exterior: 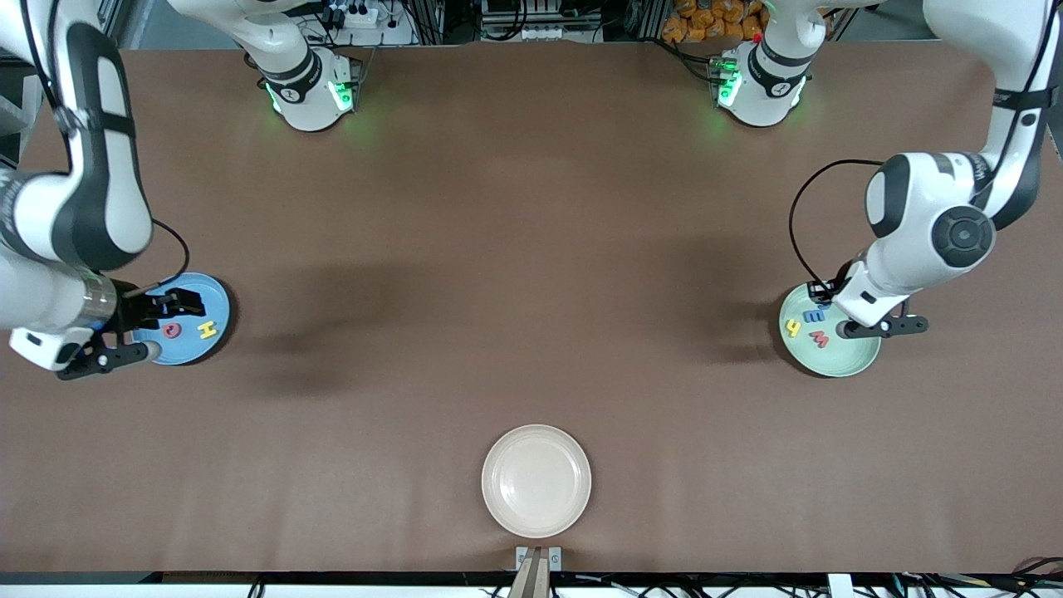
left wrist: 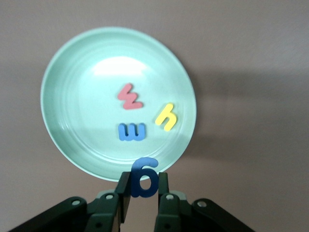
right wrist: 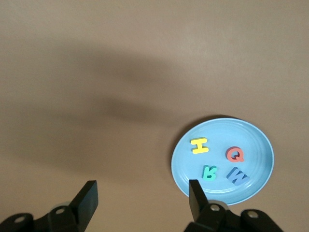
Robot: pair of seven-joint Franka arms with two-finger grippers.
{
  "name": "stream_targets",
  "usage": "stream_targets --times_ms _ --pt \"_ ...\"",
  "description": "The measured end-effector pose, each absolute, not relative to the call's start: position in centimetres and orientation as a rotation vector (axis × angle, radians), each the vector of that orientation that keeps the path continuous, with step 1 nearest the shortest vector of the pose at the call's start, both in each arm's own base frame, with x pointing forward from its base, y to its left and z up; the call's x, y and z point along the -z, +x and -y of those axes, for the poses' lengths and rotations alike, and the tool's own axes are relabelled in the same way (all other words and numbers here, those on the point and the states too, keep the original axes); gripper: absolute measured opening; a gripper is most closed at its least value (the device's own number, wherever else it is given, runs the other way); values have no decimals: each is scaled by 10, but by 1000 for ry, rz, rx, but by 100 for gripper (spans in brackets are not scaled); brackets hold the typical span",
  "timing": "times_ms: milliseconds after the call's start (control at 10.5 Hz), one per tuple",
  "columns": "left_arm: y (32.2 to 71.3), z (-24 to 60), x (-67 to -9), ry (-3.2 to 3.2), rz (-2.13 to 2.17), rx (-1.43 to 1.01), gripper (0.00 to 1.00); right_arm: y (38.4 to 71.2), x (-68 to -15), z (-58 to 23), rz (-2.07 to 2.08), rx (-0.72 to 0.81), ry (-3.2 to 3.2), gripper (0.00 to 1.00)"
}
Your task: Sort uppercase to blue plate, lowercase to green plate
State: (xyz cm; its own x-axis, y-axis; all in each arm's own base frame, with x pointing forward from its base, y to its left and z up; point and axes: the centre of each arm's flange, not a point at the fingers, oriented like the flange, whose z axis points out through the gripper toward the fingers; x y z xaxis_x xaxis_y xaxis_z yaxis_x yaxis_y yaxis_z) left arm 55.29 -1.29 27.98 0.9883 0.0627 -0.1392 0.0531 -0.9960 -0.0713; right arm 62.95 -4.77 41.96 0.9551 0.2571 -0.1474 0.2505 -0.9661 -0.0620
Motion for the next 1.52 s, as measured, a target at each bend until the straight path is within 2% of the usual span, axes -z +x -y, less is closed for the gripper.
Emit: stream_targets --times_ms 285,381,476,666,761,952,1142,1237,1522 --pt "553 -11 -255 -3063 150 -258 26 618 -490 21 331 -115 -3062 89" --pt "556 -22 -255 -3067 151 -249 27 612 -512 10 296 -90 -3066 100" --pt "560 -27 -259 -3071 140 -233 33 605 -534 -1 284 -81 -3075 100" --pt "573 -26 -274 -3076 130 -173 62 596 -569 -16 286 -55 -3087 100" --pt "584 -23 -292 -3077 122 -144 70 594 -582 -17 281 -26 -3087 100" --pt "612 -14 -368 -3070 104 -150 99 592 -593 -9 261 5 -3088 100" --pt "629 12 -471 -3066 53 -102 100 591 -602 -4 249 29 -3090 100" --pt "629 25 -502 -3068 26 -71 100 591 -608 -5 252 43 -3090 100" --pt "628 43 -534 -3076 -16 -2 100 588 -613 -4 250 38 -3092 100"
